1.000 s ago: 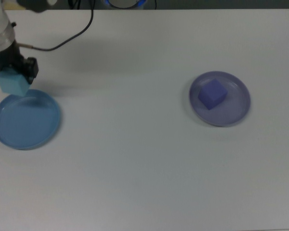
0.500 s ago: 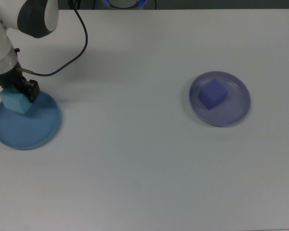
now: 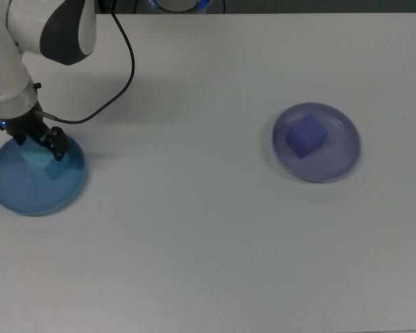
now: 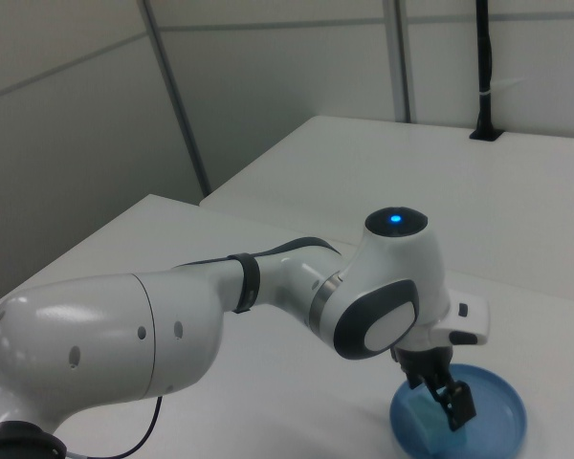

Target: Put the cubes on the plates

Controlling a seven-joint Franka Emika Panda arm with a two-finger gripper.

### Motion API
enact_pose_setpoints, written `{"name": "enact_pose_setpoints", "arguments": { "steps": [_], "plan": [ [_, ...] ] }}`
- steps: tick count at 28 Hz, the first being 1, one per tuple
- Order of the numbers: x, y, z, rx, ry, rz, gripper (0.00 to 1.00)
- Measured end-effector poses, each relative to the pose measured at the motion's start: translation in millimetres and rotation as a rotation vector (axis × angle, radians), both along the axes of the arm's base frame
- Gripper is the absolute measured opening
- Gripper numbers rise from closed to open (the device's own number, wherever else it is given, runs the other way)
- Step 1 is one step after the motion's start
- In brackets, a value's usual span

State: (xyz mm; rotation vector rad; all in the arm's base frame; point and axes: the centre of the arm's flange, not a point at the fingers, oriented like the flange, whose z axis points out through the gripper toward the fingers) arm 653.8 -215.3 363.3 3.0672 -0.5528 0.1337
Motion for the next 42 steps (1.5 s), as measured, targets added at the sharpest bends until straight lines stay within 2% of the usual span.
{"name": "enact_pose_setpoints", "arguments": {
  "steps": [5, 13, 17, 20, 24, 25, 29, 35, 42],
  "plan": [
    [4, -6, 27, -0.008, -0.032, -0.027, 1.00],
    [-7, 9, 95, 0.022, -0.048, -0.047, 1.00],
    [-12, 44, 121, 0.022, -0.021, -0.016, 1.00],
    [-12, 94, 135, 0.020, 0.018, 0.037, 1.00],
    [-16, 160, 154, -0.017, 0.046, 0.112, 1.00],
    [-20, 185, 161, -0.038, 0.059, 0.138, 1.00],
    [-39, 242, 188, -0.078, 0.078, 0.197, 1.00],
    [-63, 259, 228, -0.101, 0.054, 0.217, 1.00],
    [-73, 257, 234, -0.112, 0.056, 0.239, 1.00]
  ]
}}
